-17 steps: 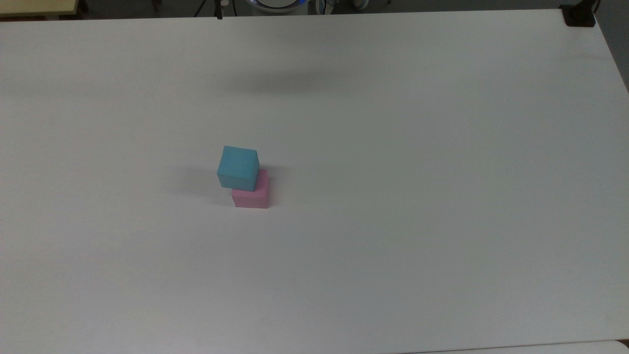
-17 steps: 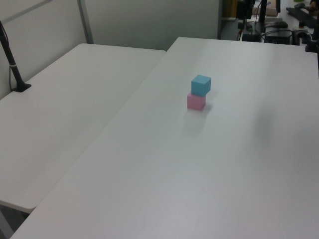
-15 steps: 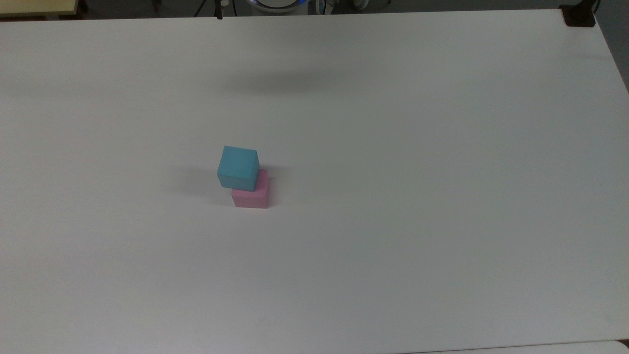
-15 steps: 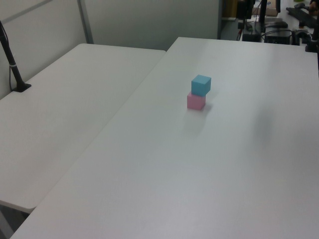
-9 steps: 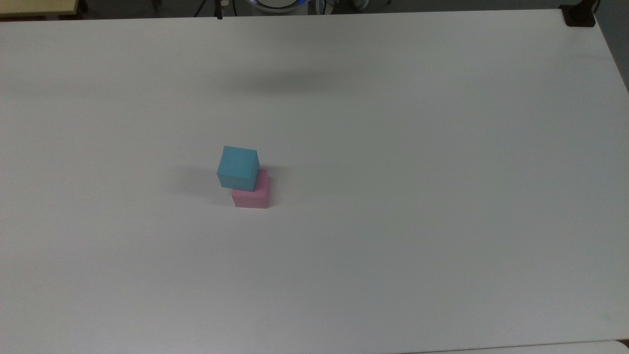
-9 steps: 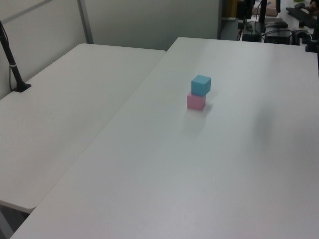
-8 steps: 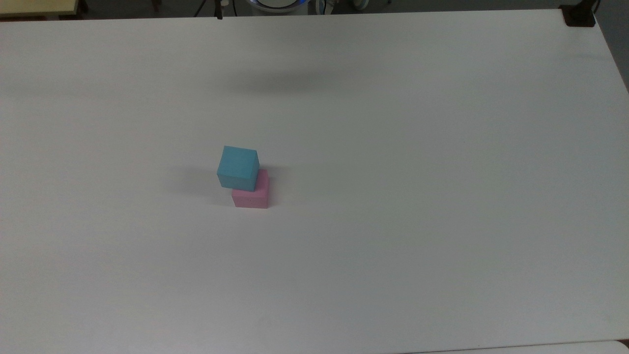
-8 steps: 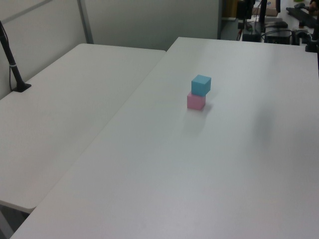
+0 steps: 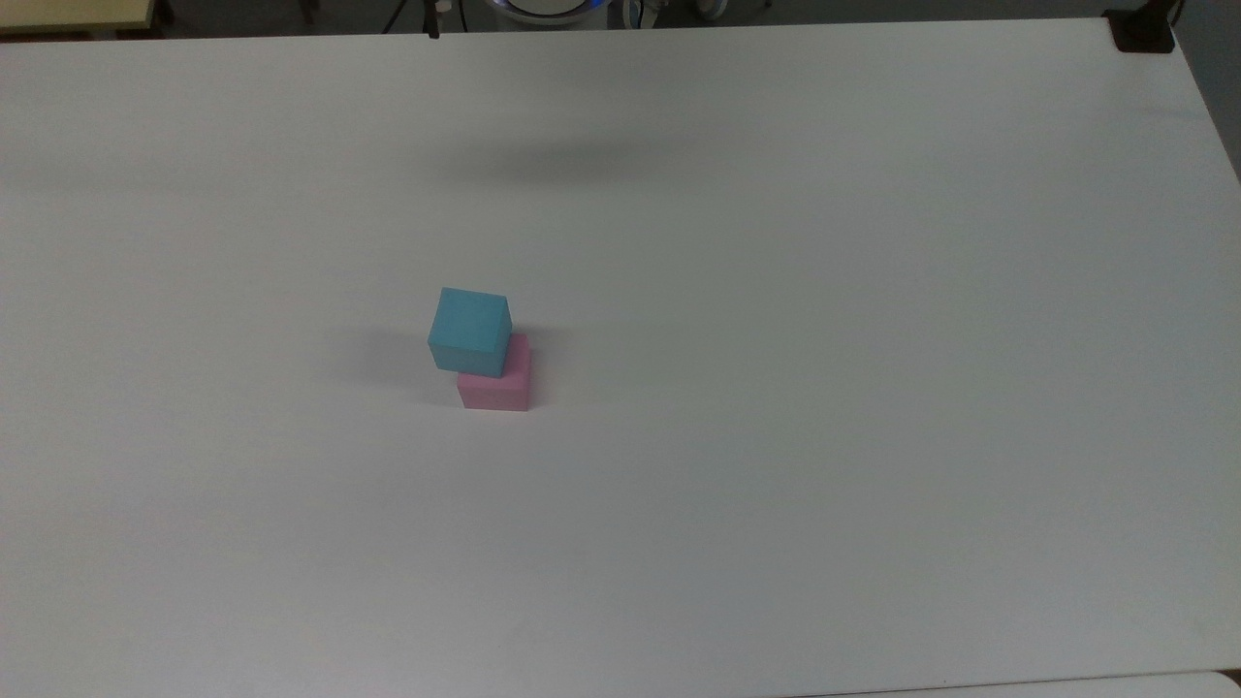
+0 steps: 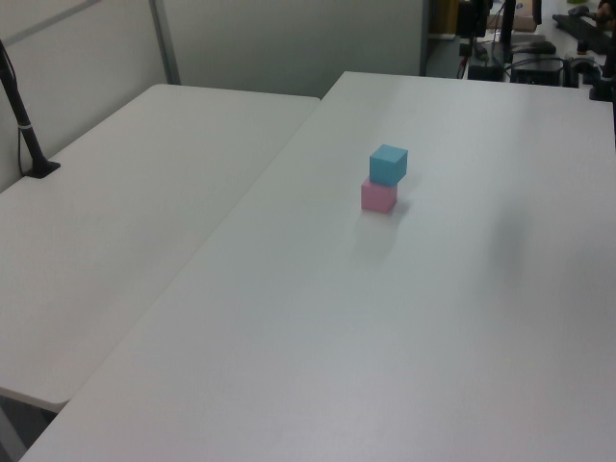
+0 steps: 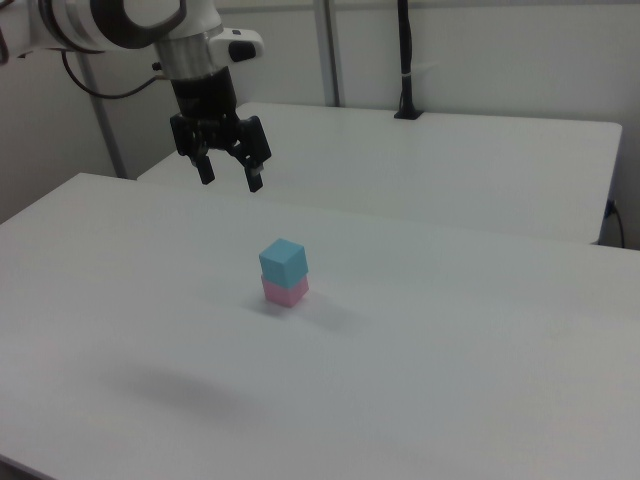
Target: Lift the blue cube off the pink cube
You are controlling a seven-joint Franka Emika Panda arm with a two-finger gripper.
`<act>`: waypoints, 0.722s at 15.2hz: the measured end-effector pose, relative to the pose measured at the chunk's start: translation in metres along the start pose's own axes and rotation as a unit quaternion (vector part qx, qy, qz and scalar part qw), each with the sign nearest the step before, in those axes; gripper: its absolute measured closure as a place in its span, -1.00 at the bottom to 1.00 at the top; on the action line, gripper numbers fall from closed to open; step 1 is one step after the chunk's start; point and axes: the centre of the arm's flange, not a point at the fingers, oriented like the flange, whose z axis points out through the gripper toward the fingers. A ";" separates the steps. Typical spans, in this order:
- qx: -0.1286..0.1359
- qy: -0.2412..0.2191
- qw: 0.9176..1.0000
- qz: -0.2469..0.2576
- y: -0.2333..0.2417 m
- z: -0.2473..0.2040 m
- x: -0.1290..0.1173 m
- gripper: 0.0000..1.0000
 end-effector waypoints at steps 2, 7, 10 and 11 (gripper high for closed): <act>0.000 0.000 1.000 0.000 0.000 0.000 0.000 -1.00; 0.001 -0.006 0.997 -0.079 0.001 0.006 0.000 -1.00; 0.004 -0.020 0.988 -0.153 0.003 0.020 0.000 -1.00; 0.004 -0.021 0.987 -0.161 0.003 0.026 0.003 -1.00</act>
